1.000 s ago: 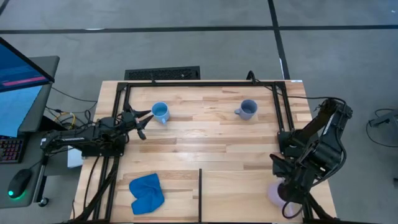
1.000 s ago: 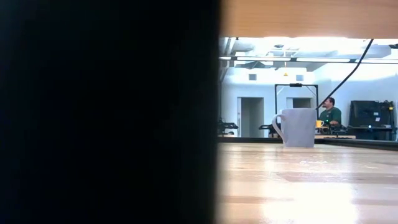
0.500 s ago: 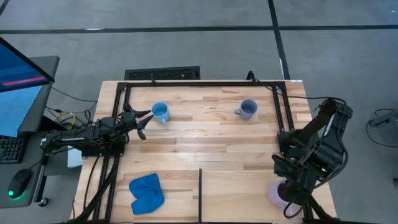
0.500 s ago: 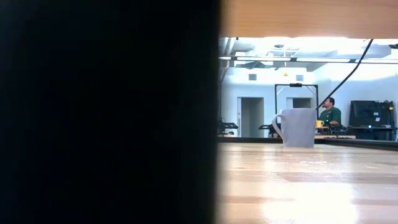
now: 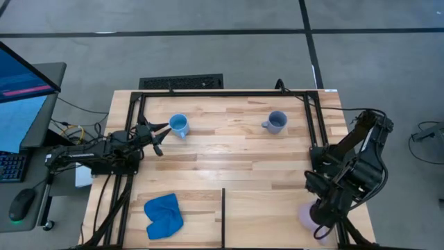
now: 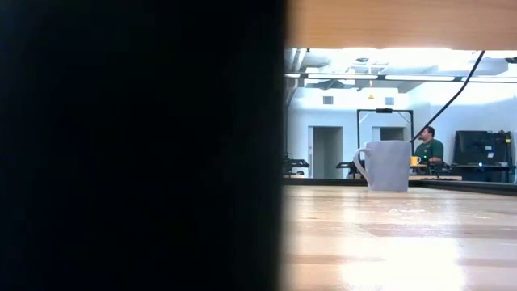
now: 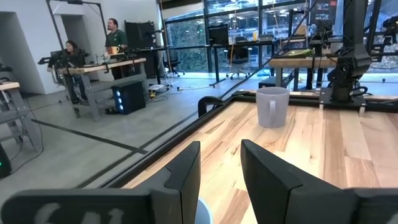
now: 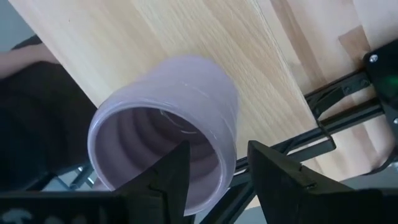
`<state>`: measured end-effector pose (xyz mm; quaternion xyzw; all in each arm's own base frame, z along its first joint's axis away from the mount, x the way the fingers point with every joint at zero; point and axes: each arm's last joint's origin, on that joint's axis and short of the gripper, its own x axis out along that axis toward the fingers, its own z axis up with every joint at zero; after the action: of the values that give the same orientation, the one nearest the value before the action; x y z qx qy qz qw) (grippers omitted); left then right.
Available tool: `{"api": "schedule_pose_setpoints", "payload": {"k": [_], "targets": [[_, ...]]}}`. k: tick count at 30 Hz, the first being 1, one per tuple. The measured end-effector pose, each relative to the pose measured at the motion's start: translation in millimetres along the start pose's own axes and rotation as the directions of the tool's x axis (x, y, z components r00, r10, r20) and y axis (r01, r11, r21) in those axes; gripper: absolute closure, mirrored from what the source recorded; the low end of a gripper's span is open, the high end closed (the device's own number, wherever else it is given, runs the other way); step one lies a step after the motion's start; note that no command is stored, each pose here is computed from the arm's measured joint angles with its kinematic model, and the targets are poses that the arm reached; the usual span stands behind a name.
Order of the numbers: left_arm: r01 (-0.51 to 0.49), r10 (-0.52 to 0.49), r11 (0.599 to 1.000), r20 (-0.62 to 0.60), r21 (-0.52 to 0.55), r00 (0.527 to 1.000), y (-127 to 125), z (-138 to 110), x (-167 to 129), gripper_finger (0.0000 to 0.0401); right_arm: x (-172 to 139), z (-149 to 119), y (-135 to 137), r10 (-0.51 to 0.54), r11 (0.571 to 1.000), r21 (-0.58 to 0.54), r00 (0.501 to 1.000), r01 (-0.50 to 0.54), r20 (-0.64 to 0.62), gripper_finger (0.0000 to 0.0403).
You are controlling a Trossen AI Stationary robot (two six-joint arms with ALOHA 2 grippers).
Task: Stack small to large cups/mugs on shelf
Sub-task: Put the blue mug on the shelf
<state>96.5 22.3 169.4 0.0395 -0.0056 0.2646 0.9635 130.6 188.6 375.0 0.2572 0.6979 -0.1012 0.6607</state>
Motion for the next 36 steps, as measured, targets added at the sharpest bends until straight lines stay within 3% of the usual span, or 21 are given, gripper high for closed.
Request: {"api": "schedule_pose_setpoints", "payload": {"k": [8, 16, 22, 36], "targets": [[0.000, 0.000, 1.000, 0.000, 0.003, 1.000, 0.0, 0.1, 0.0, 0.0293, 4.2, 0.4, -0.7, -0.017, 1.000, 0.017, 1.000, 0.017, -0.005, 0.0221], [0.000, 0.000, 1.000, 0.000, 0.003, 1.000, 0.0, 0.1, 0.0, 0.0293, 7.7, 0.6, -1.1, -0.030, 0.996, -0.079, 0.999, 0.028, -0.018, 0.0221], [0.000, 0.000, 1.000, 0.000, 0.003, 1.000, 0.0, 0.1, 0.0, 0.0293, 7.6, -0.1, -1.0, -0.025, 0.996, -0.083, 0.998, 0.020, -0.057, 0.0221], [0.000, 0.000, 1.000, 0.000, 0.003, 1.000, 0.0, 0.1, 0.0, 0.0293, -1.4, -0.2, 0.3, 0.008, 0.995, -0.099, 1.000, -0.010, -0.022, 0.0221]]}}
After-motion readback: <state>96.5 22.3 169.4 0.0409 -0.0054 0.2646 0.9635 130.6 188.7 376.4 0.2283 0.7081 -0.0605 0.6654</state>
